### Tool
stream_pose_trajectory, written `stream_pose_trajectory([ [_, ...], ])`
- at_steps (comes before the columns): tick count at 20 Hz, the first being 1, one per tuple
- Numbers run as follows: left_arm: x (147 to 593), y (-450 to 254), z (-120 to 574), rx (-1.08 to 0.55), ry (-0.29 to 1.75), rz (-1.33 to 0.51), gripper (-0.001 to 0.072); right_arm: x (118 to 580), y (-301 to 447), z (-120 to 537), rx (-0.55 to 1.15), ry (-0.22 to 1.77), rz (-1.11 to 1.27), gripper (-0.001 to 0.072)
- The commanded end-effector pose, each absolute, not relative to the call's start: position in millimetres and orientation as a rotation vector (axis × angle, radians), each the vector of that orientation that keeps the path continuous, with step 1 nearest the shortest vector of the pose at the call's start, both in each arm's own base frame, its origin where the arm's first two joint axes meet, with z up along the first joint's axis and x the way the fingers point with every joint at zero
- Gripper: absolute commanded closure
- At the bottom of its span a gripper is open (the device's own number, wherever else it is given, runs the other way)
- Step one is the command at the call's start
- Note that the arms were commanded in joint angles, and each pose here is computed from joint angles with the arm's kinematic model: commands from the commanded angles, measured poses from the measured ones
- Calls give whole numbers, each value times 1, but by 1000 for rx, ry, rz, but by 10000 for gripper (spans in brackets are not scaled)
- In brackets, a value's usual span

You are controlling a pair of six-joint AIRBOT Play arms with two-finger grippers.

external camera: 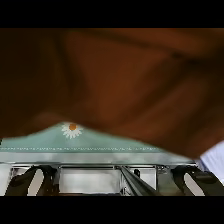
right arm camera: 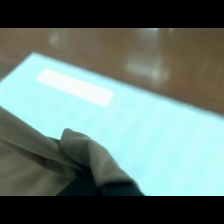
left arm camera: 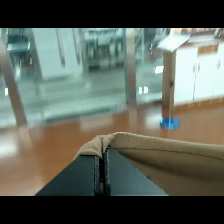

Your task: Fold the shirts.

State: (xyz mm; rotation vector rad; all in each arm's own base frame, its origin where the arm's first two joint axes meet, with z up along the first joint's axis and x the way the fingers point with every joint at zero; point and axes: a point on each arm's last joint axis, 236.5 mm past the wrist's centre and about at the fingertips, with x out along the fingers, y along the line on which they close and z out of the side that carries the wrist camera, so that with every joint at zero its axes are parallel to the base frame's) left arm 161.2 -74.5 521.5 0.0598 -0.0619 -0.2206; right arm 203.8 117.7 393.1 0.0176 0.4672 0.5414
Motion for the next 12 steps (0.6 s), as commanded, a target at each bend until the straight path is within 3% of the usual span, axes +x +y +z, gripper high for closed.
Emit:
stream_pose_trajectory([
  [1,191,-60,453,9,144,-214,683,205,128,327,106,656,587,681],
  [5,276,-35,347,-130,390,-196,683,261,145,242,257,789,645,681],
  [12,406,-5,186,-305,670,-133,682,424,149,92,424,921,532,681],
])
